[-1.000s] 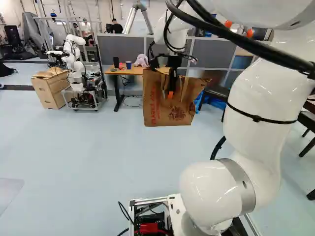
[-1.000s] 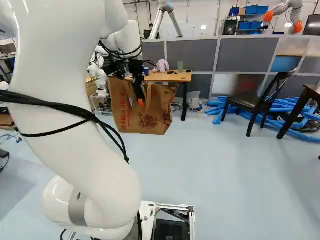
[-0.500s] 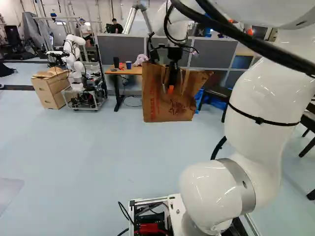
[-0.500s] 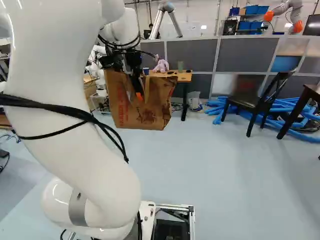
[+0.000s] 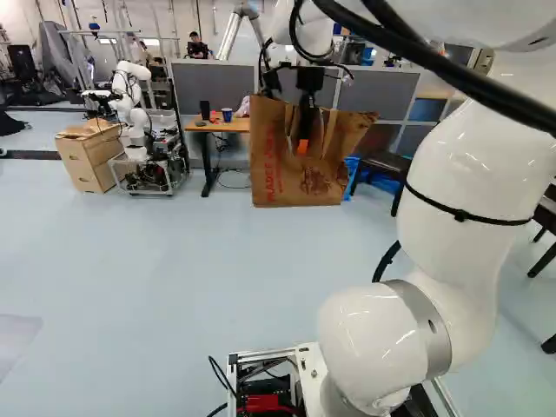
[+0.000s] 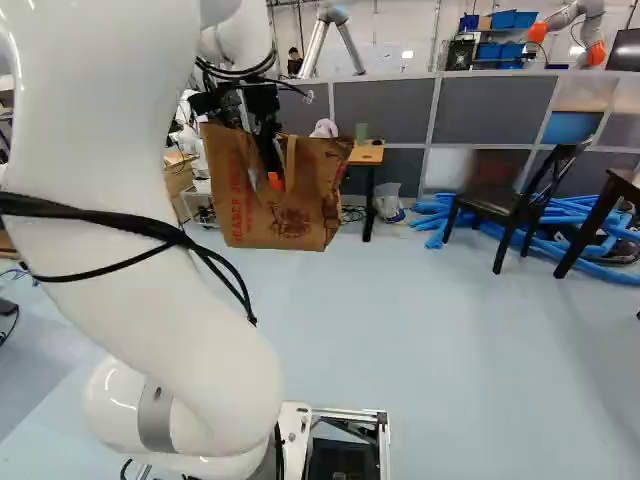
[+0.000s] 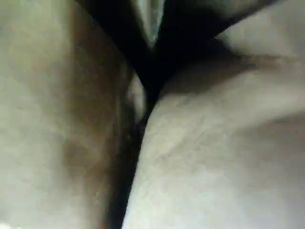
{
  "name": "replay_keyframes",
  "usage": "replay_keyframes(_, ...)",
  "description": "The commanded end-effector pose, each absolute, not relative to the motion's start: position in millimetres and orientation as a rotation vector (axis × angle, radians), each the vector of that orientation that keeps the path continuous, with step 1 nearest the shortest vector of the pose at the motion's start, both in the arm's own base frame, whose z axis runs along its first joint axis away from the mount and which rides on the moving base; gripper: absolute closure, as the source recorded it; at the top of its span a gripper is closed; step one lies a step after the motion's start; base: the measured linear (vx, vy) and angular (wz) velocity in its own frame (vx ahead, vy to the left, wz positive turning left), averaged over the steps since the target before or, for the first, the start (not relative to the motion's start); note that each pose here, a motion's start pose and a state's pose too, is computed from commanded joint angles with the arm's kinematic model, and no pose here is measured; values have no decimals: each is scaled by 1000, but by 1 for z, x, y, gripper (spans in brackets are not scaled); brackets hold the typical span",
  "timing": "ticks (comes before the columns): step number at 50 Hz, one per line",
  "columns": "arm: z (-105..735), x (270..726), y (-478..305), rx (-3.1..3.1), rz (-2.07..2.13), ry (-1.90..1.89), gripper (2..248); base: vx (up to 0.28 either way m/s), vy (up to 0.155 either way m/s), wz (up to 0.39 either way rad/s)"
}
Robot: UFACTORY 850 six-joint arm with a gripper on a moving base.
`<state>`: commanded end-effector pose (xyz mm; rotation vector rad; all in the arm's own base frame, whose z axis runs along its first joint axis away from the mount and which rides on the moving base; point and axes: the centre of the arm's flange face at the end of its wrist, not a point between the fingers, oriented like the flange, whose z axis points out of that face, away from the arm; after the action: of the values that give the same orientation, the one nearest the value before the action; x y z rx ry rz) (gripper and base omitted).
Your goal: Pick up the bag on the ground and place it on the table
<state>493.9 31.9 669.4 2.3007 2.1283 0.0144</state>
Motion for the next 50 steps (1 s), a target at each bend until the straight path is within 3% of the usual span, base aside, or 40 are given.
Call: replay_keyframes(50,673,497,34,2302,2,2136,232,16,0,-1)
